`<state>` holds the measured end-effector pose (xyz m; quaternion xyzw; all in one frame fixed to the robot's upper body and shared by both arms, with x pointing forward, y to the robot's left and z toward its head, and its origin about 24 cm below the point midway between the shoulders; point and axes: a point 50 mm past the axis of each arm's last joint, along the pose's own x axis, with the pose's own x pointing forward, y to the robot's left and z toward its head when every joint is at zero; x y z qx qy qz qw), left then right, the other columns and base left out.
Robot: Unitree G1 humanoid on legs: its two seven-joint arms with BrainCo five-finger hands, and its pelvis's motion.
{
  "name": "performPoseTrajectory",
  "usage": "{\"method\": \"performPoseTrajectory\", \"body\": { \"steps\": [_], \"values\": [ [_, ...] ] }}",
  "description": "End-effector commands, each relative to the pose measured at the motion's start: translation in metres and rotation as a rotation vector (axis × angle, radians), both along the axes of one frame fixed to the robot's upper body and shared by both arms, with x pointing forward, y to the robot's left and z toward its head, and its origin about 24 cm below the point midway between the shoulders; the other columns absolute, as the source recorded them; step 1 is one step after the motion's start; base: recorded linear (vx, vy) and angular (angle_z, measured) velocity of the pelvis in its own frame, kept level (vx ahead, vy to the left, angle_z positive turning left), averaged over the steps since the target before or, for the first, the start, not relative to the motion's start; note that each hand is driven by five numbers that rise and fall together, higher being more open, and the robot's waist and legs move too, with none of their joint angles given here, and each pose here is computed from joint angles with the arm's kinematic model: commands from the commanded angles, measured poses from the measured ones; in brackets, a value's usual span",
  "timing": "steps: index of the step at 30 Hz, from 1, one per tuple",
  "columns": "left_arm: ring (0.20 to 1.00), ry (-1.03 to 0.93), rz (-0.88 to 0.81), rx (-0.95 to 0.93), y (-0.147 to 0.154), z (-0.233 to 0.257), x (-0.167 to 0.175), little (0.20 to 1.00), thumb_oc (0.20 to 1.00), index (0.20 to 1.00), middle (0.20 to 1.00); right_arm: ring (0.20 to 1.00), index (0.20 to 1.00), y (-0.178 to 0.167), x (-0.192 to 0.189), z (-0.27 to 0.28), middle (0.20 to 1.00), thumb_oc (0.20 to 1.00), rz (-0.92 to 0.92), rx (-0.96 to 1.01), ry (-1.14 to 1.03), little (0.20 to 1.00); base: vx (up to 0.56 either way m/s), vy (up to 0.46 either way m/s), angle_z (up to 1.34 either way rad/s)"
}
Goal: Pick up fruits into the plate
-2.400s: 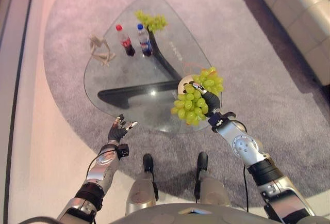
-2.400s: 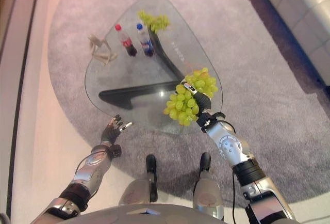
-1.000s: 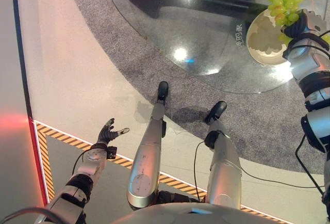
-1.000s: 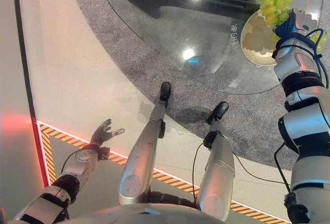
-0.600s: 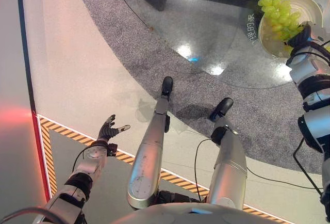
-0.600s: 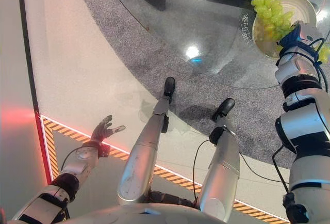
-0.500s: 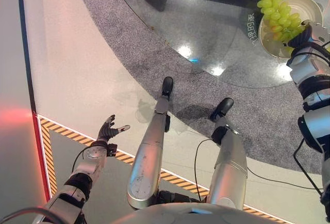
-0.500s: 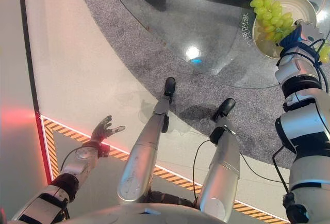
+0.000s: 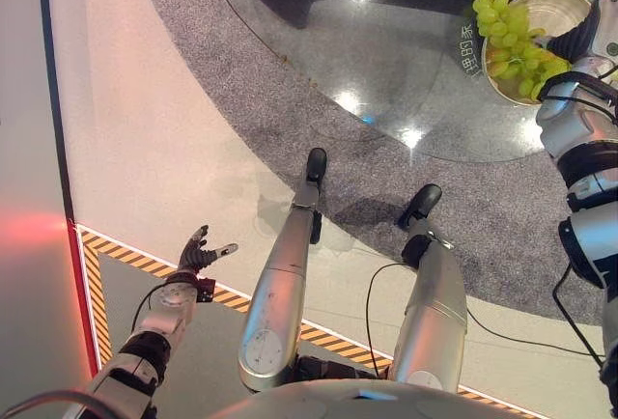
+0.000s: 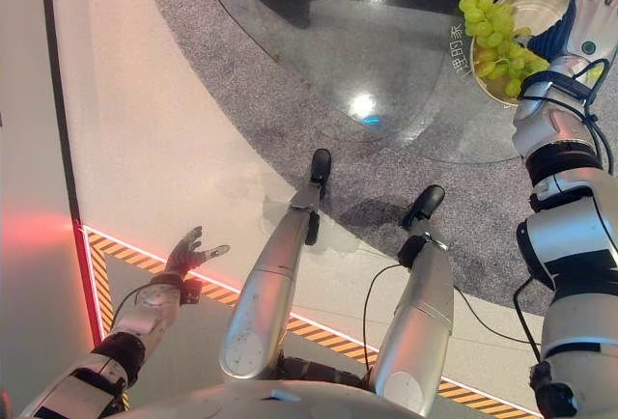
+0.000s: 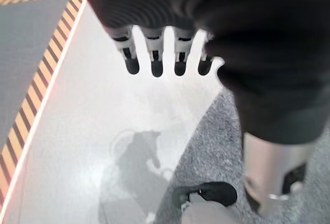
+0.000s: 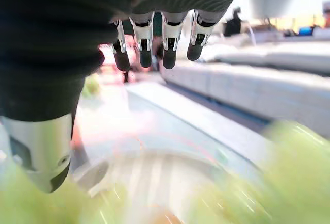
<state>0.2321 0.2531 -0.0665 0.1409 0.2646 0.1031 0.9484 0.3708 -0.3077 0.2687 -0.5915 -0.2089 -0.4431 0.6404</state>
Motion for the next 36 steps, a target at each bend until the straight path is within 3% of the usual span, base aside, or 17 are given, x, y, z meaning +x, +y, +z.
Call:
{"method": "performPoseTrajectory", "body": {
  "steps": [1,8,16,19,21,27,30,36],
  "values": [
    [1.0,0.095,0.044,0.019,0.0,-0.025,-0.035,1.0,1.0,1.0,1.0,1.0,1.0,-0.008,-0.021,0.022,1.0,1.0,0.068,-0.088,-0.238,1.0,-0.03,-0.043,-0.01],
    [1.0,0.09,0.03,-0.011,-0.005,-0.026,-0.029,1.0,1.0,1.0,1.0,1.0,1.0,0.006,-0.017,-0.023,1.0,1.0,0.252,0.106,-0.196,1.0,-0.07,0.016,0.0],
    [1.0,0.281,-0.039,0.236,0.011,-0.037,-0.032,1.0,1.0,1.0,1.0,1.0,1.0,0.045,-0.033,-0.171,1.0,1.0,0.446,0.26,0.327,1.0,0.02,0.008,-0.09],
    [1.0,0.328,-0.019,0.18,0.012,-0.041,-0.036,1.0,1.0,1.0,1.0,1.0,1.0,0.057,-0.049,-0.209,1.0,1.0,0.47,0.306,0.452,1.0,0.04,0.015,-0.21],
    [1.0,0.414,-0.038,0.151,0.004,-0.053,-0.049,1.0,1.0,1.0,1.0,1.0,1.0,0.061,-0.076,-0.253,1.0,1.0,0.465,0.369,0.572,1.0,0.1,0.024,-0.15],
    [1.0,0.568,-0.085,0.14,-0.006,-0.071,-0.075,1.0,1.0,1.0,1.0,1.0,1.0,0.066,-0.125,-0.314,1.0,1.0,0.398,0.533,0.756,1.0,0.07,-0.005,-0.17],
    [1.0,0.656,-0.104,0.167,-0.003,-0.077,-0.09,1.0,1.0,1.0,1.0,1.0,1.0,0.055,-0.157,-0.346,1.0,1.0,0.252,0.864,0.824,1.0,0.07,-0.034,-0.19],
    [1.0,0.779,-0.118,0.164,0.005,-0.081,-0.107,1.0,1.0,1.0,1.0,1.0,1.0,0.05,-0.205,-0.389,1.0,1.0,0.105,1.168,1.141,1.0,0.06,-0.01,-0.16]
  ]
}}
